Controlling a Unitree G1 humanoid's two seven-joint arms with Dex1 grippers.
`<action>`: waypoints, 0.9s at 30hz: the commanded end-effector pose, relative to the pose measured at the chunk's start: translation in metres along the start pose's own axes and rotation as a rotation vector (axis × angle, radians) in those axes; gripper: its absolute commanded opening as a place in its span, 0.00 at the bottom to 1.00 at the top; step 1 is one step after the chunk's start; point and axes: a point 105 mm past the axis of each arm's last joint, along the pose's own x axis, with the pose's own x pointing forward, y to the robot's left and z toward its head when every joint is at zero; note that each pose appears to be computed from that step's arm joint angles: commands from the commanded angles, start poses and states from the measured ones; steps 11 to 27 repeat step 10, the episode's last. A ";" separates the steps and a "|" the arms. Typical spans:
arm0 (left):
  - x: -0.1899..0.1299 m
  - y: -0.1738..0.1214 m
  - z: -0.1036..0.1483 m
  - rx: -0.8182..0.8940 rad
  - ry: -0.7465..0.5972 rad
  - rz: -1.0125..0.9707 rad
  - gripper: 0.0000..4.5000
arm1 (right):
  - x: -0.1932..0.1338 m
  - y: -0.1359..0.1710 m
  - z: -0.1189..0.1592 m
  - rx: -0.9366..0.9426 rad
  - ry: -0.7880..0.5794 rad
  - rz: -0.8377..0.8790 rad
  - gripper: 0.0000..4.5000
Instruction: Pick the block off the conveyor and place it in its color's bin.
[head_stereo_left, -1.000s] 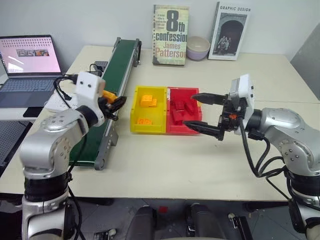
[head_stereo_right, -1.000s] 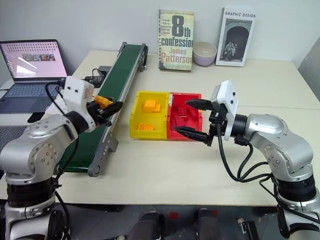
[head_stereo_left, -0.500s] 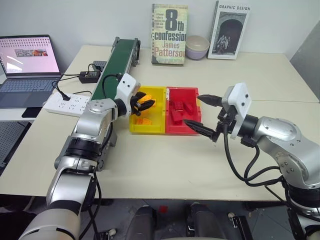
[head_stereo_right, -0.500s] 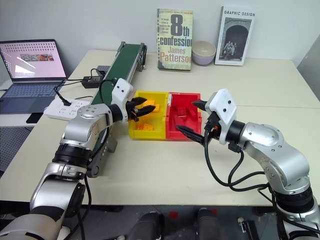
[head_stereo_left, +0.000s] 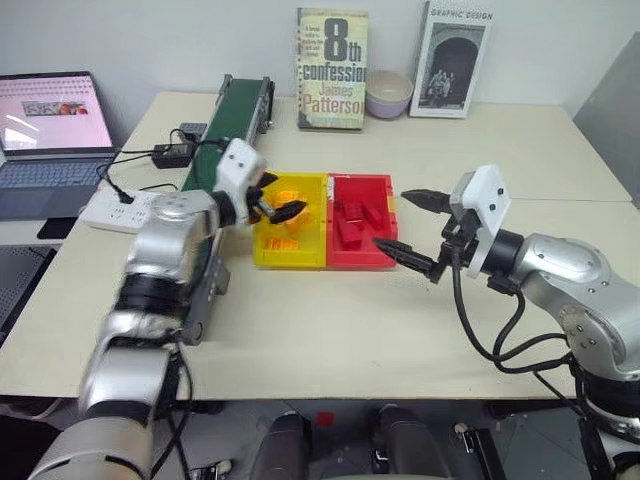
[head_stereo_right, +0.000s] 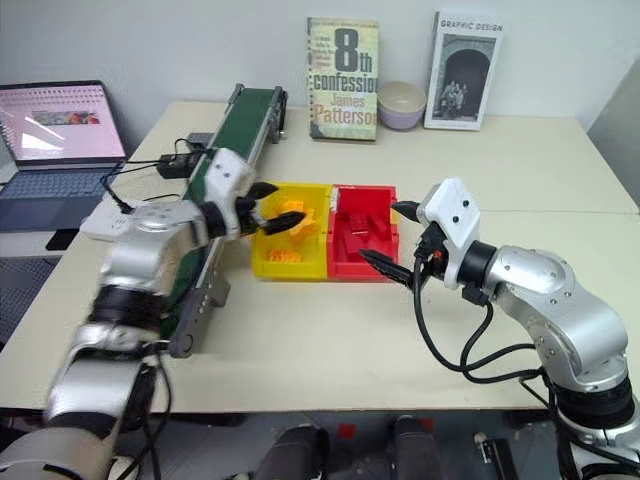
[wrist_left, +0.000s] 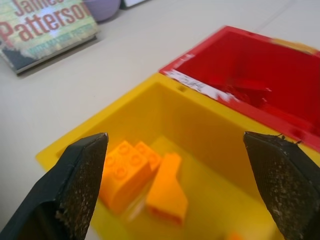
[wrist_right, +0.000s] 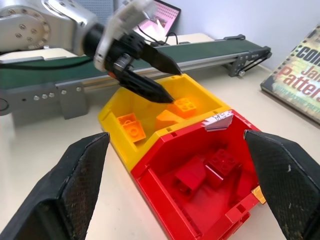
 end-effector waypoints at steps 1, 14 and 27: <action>-0.033 -0.008 0.027 0.067 -0.020 -0.029 1.00 | -0.004 -0.006 0.011 -0.033 -0.034 0.045 1.00; -0.080 -0.021 0.019 0.040 0.090 -0.034 1.00 | 0.006 -0.023 0.006 -0.053 -0.027 0.098 1.00; -0.080 -0.021 0.019 0.040 0.090 -0.034 1.00 | 0.006 -0.023 0.006 -0.053 -0.027 0.098 1.00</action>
